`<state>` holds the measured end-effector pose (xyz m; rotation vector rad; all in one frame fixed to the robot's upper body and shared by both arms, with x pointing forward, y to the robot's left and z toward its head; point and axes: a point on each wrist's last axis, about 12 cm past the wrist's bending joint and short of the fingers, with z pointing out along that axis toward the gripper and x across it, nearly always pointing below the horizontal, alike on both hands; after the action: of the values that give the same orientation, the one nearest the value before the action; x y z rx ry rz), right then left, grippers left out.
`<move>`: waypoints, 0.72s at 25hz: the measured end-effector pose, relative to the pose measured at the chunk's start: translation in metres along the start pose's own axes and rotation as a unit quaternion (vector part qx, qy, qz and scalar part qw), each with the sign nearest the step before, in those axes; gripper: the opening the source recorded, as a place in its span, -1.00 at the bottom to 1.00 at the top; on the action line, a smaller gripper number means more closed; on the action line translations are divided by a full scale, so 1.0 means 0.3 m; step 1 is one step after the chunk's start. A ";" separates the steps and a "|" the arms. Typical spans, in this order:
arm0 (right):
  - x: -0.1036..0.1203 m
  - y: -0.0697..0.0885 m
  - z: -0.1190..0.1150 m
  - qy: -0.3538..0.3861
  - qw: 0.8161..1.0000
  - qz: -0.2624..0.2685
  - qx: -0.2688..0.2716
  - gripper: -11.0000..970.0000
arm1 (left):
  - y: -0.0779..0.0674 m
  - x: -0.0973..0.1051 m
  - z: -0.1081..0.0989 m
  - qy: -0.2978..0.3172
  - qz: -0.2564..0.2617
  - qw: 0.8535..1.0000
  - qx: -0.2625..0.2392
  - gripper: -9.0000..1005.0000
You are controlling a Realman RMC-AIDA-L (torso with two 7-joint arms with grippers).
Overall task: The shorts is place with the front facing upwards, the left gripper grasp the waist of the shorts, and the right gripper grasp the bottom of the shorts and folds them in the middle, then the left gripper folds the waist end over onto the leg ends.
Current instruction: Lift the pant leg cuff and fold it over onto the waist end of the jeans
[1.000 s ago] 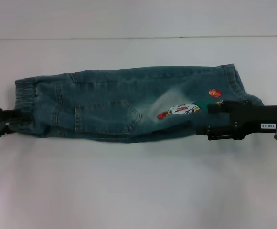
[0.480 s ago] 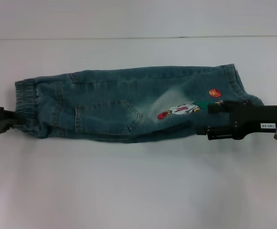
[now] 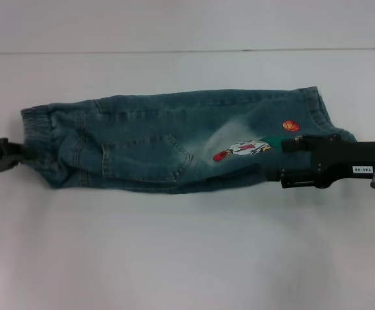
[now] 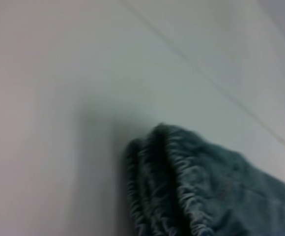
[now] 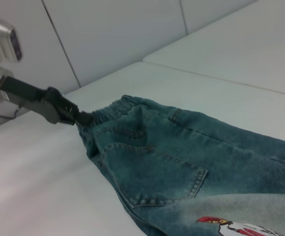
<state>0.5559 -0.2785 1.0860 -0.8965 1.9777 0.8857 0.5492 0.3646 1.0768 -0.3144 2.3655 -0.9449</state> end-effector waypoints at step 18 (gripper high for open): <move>0.046 -0.035 0.088 -0.173 0.978 0.061 0.102 -0.06 | -0.183 -0.118 -0.021 -0.033 0.053 0.985 0.164 -0.84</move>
<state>0.5678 -0.2663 1.0595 -0.4707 1.7909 0.8260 0.5746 0.3428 1.1332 -0.0874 2.1007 -1.2284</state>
